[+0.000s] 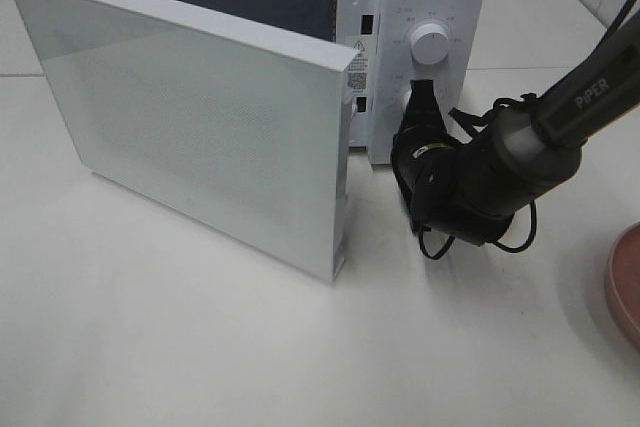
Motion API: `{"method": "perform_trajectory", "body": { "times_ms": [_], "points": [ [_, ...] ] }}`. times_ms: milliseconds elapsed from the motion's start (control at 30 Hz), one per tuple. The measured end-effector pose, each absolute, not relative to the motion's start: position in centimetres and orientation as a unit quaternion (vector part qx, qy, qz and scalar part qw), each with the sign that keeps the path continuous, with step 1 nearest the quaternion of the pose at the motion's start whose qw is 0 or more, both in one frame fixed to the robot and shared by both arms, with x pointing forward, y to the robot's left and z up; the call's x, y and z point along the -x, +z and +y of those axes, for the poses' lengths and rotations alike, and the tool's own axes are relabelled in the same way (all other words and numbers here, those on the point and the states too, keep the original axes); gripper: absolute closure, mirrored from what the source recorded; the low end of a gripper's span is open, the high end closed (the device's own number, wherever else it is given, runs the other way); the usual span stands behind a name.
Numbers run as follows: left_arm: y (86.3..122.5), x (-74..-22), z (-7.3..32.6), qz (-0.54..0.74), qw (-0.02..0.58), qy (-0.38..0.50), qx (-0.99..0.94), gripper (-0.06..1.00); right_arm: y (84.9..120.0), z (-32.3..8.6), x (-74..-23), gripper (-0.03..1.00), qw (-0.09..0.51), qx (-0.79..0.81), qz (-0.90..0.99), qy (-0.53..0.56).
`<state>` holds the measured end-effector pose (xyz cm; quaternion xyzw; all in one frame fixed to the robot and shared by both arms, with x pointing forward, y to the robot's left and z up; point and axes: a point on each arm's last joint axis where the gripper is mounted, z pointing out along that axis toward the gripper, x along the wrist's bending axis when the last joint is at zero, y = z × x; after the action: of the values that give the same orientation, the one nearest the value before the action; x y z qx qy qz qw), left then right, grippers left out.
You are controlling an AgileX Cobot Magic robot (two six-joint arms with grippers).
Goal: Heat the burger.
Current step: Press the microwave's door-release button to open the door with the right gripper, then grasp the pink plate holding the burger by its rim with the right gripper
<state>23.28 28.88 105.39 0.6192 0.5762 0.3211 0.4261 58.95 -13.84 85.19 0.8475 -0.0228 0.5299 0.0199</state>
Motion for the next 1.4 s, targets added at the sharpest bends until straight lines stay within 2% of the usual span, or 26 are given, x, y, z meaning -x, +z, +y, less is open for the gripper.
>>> {"method": "perform_trajectory", "body": {
  "times_ms": [367, 1033, 1400],
  "points": [
    [105.4, -23.3, 28.9, 0.576, 0.426, 0.321, -0.619, -0.03, 85.2, -13.7, -58.9, 0.96, 0.015, -0.852, -0.022, 0.523],
    [105.4, -23.3, 28.9, 0.576, 0.426, 0.321, -0.619, -0.03, 87.8, -13.7, -56.7, 0.96, -0.015, -0.865, 0.027, 0.501],
    [105.4, -23.3, 28.9, 0.576, 0.426, 0.321, -0.619, -0.03, 89.0, -14.6, -53.1, 0.96, -0.008, -0.893, 0.135, 0.428]
  ]
}}
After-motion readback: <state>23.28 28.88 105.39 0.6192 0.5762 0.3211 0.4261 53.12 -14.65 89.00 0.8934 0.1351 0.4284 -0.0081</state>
